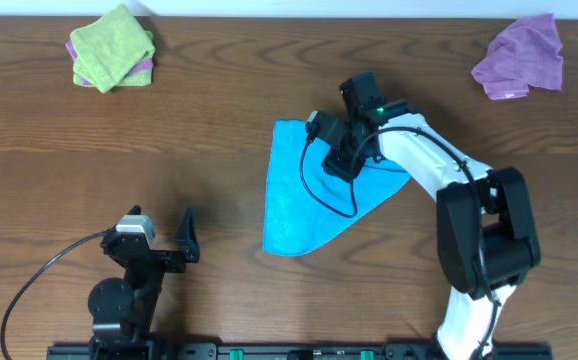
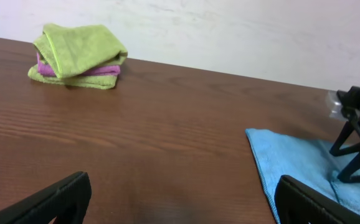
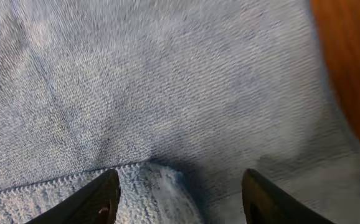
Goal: Fold the cloth
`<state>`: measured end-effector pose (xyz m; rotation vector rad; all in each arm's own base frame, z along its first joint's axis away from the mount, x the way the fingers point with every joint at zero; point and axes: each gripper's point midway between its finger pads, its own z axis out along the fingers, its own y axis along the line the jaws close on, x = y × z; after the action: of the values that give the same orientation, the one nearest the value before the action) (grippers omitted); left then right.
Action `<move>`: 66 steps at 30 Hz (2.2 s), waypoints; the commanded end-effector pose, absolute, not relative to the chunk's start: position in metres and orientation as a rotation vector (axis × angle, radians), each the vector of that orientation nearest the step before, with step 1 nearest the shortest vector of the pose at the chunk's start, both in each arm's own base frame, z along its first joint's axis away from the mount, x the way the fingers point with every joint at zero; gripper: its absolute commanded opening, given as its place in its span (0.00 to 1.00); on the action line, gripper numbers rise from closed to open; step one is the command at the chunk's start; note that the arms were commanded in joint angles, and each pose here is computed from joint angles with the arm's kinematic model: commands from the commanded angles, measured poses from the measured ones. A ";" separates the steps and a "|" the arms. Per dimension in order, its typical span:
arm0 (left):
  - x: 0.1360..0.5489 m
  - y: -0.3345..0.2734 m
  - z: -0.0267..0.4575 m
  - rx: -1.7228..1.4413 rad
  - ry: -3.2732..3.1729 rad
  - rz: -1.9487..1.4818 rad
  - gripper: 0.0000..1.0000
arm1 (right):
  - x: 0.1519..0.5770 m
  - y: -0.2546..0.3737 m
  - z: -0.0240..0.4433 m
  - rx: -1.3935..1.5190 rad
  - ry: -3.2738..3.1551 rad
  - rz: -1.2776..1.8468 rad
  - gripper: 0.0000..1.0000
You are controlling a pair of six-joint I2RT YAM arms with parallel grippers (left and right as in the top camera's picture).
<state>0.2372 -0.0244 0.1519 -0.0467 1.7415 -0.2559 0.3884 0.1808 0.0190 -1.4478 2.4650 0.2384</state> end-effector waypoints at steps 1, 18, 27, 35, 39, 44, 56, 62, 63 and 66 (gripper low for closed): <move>0.237 -0.027 0.137 -0.051 1.775 -0.280 0.96 | 0.384 0.184 0.006 -1.479 2.490 0.258 0.60; 0.237 -0.026 0.137 -0.054 1.775 -0.276 0.95 | 0.381 0.171 0.014 -1.428 2.598 0.185 0.01; 0.238 -0.022 0.136 -0.066 1.778 -0.247 0.96 | 0.371 0.175 0.080 -1.218 2.688 0.205 0.01; 0.238 -0.022 0.136 -0.065 1.777 -0.248 0.95 | 0.300 0.161 0.083 -1.126 3.031 0.226 0.02; 0.238 -0.022 0.136 -0.066 1.777 -0.247 0.95 | 0.274 0.154 0.087 -1.158 3.127 0.177 0.02; 0.238 -0.022 0.136 -0.065 1.777 -0.248 0.95 | 0.261 0.142 0.103 -1.111 3.037 0.106 0.02; 0.238 -0.022 0.136 -0.066 1.777 -0.248 0.95 | 0.189 0.096 0.074 -0.655 3.206 0.046 0.02; 0.238 -0.022 0.136 -0.065 1.777 -0.249 0.95 | 0.183 0.041 0.065 -0.106 3.279 -0.325 0.01; 0.238 -0.022 0.136 -0.065 1.777 -0.249 0.95 | 0.183 0.036 0.064 -0.055 3.280 -0.339 0.02; 0.238 -0.022 0.136 -0.065 1.777 -0.249 0.95 | 0.180 0.034 0.060 0.004 3.302 -0.301 0.88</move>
<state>0.2373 -0.0237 0.1516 -0.0499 1.7424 -0.2517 0.1799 0.0406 0.0594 -0.1192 3.3191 -0.2617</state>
